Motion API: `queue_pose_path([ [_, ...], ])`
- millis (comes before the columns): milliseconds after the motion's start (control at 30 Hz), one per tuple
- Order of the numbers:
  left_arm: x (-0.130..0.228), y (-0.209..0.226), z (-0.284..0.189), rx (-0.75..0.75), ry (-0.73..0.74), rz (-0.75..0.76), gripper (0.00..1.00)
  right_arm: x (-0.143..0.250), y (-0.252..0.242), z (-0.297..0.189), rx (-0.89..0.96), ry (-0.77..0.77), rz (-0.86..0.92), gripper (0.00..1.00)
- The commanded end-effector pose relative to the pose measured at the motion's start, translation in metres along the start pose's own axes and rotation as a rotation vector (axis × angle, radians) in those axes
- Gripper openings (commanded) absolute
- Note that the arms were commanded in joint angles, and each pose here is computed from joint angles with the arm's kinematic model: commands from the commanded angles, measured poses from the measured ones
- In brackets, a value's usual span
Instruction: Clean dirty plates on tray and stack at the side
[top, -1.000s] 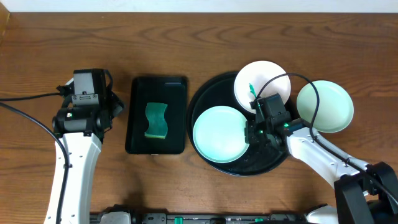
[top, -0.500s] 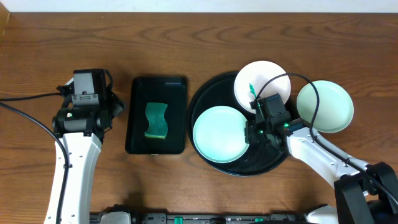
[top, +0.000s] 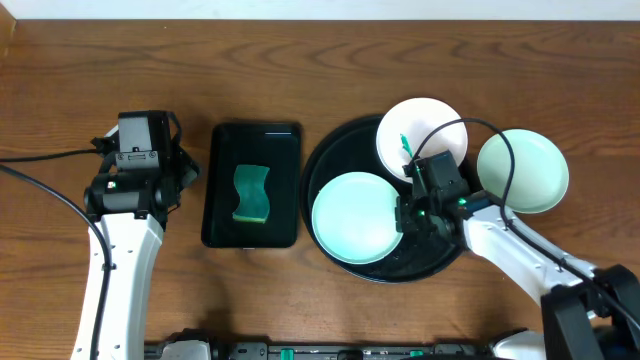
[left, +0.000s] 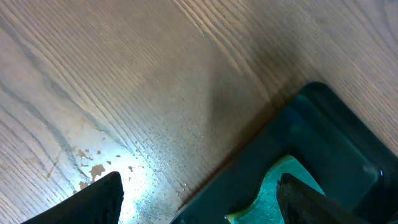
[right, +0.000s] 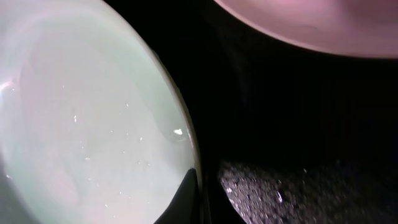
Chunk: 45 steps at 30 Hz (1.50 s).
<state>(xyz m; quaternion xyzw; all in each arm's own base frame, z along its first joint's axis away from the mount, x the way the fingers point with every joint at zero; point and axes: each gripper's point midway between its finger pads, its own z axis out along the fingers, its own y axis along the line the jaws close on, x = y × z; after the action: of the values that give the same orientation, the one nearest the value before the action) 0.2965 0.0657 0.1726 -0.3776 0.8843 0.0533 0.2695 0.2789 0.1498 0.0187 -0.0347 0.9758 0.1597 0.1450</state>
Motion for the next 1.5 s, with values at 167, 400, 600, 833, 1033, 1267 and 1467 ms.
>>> queue_pose_path([
  [167,-0.002,0.005,0.0,-0.019,-0.012,-0.005,0.8,-0.017,-0.009,-0.046,-0.018,-0.105,0.013,0.01],
  [400,-0.002,0.005,0.0,-0.019,-0.012,-0.005,0.79,-0.021,-0.007,-0.057,-0.026,-0.14,0.014,0.01],
  [600,-0.002,0.005,0.0,-0.019,-0.012,-0.005,0.8,-0.023,-0.003,-0.059,-0.052,-0.15,0.016,0.01],
  [833,-0.002,0.005,0.0,-0.019,-0.011,-0.005,0.79,-0.033,0.006,-0.062,-0.103,-0.181,0.112,0.01],
  [1033,-0.002,0.005,0.0,-0.019,-0.012,-0.006,0.8,-0.044,0.009,-0.068,-0.11,-0.207,0.164,0.02],
  [1267,-0.002,0.005,0.0,-0.019,-0.012,-0.005,0.79,-0.059,0.012,-0.087,-0.083,-0.222,0.191,0.02],
  [1467,-0.002,0.005,0.0,-0.019,-0.012,-0.006,0.79,-0.078,0.016,-0.11,-0.052,-0.254,0.223,0.02],
])
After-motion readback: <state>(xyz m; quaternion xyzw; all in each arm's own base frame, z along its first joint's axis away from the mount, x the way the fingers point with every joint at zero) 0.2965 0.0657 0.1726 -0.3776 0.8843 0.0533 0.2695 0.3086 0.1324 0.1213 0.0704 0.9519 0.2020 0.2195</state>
